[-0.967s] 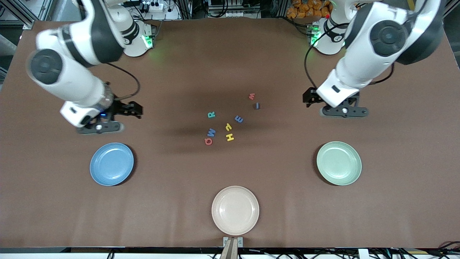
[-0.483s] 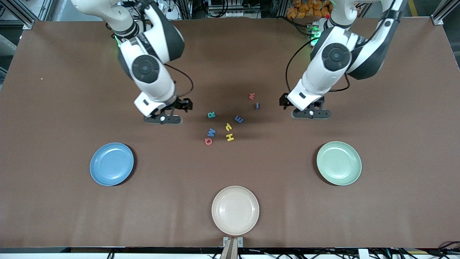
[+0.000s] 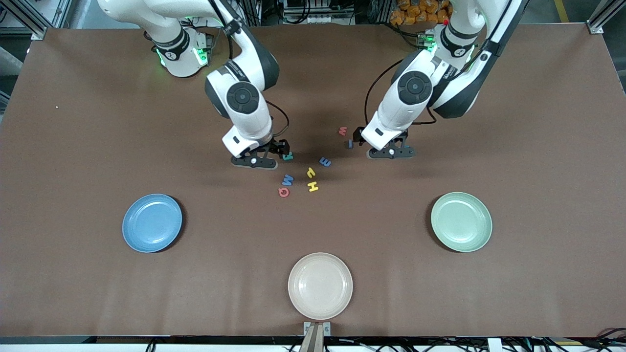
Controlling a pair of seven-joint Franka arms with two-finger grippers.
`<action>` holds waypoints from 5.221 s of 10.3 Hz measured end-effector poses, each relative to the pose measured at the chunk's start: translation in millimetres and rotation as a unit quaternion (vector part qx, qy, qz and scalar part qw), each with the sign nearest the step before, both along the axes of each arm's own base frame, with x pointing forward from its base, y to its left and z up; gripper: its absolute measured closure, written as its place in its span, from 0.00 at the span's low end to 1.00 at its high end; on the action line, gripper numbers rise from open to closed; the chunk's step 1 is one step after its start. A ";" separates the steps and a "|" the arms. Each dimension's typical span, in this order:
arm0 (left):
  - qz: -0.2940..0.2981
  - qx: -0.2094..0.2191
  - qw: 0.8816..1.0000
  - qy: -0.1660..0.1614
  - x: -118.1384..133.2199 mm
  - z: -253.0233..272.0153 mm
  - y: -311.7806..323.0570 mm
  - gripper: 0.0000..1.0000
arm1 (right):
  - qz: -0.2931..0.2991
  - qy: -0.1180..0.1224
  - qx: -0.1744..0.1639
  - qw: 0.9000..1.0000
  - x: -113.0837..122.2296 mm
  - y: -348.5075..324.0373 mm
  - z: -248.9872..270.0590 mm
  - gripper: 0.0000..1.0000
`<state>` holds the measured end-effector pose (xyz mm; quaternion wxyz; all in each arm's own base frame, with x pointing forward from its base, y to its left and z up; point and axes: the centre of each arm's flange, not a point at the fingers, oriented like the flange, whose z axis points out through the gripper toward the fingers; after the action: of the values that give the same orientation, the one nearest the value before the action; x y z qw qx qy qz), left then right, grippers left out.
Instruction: Sort uppercase to blue plate, lowercase to green plate
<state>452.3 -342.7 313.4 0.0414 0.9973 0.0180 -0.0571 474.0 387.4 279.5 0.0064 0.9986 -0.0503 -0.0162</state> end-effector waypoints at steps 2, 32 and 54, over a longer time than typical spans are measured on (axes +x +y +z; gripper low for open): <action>-0.008 -0.007 1.000 0.005 -3.1 -19.3 -9.0 0.00 | 0.011 -0.013 0.005 1.000 -5.1 14.6 -33.9 0.00; -0.025 -0.007 0.999 0.038 -39.8 -124.7 -51.7 0.55 | 0.053 0.012 -0.007 0.999 88.4 -130.1 -33.8 0.00; 0.067 -0.004 0.994 -0.090 176.8 -3.9 313.2 0.90 | 0.151 -0.014 0.018 0.988 -36.6 48.2 -64.3 0.00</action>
<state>629.1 -29.5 309.5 0.0509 0.9948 0.0811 0.0358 437.4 435.6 215.2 -0.0101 0.9948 0.1014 -0.0018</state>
